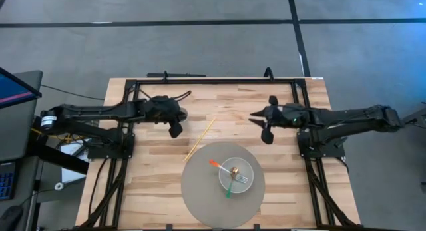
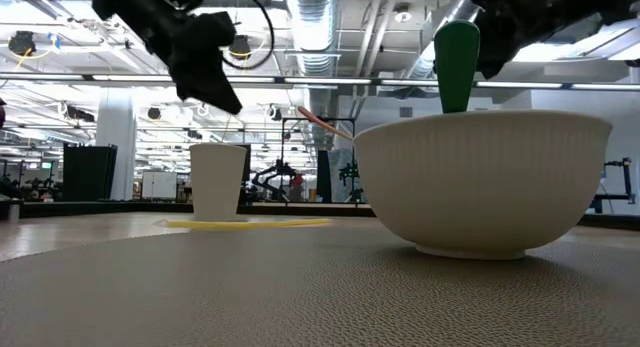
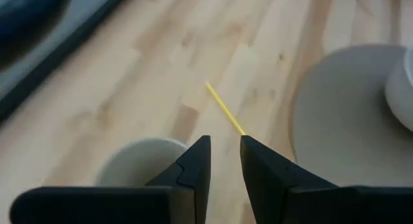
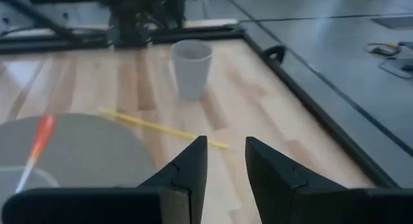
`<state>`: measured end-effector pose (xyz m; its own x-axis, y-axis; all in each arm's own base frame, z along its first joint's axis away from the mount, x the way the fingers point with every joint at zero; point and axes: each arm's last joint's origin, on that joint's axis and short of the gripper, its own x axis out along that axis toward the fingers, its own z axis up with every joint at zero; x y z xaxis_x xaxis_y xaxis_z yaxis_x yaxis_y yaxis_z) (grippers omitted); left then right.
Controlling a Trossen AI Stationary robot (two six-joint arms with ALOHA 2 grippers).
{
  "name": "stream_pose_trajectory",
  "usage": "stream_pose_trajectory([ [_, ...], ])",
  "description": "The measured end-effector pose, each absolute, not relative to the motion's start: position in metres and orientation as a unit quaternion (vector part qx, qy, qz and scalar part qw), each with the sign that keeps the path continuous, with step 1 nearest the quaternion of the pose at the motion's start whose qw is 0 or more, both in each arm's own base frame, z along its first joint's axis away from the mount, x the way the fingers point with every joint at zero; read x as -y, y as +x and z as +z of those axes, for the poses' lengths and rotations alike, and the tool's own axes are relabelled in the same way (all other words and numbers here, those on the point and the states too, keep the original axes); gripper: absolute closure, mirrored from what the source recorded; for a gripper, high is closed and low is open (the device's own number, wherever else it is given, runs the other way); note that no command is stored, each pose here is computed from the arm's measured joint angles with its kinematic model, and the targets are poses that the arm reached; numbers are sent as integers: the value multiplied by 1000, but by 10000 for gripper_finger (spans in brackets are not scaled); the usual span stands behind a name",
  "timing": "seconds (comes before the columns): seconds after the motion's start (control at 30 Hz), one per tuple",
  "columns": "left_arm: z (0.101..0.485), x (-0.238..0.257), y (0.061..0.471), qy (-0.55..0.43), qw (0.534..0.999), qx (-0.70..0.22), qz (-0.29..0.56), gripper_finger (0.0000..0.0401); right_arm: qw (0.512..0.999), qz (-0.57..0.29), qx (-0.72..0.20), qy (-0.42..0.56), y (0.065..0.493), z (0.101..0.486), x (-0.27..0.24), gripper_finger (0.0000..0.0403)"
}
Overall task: Pick & Place Utensil
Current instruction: Put the white cup to the left side of the bowl on the placemat
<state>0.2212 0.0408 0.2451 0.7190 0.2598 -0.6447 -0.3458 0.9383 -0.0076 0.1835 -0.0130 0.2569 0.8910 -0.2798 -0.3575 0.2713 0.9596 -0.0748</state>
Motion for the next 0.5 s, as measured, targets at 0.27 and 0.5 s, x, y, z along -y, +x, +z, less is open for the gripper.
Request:
stream_pose_trajectory([
  [0.27, 217, -40, 238, -64, 901, -397, 160, 316, 968, -163, -190, 4, 179, 257, 20, 304],
  [0.5, 208, -43, 242, -47, 887, -414, 197, 316, 964, -162, -210, 1, 184, 251, 21, 304],
])
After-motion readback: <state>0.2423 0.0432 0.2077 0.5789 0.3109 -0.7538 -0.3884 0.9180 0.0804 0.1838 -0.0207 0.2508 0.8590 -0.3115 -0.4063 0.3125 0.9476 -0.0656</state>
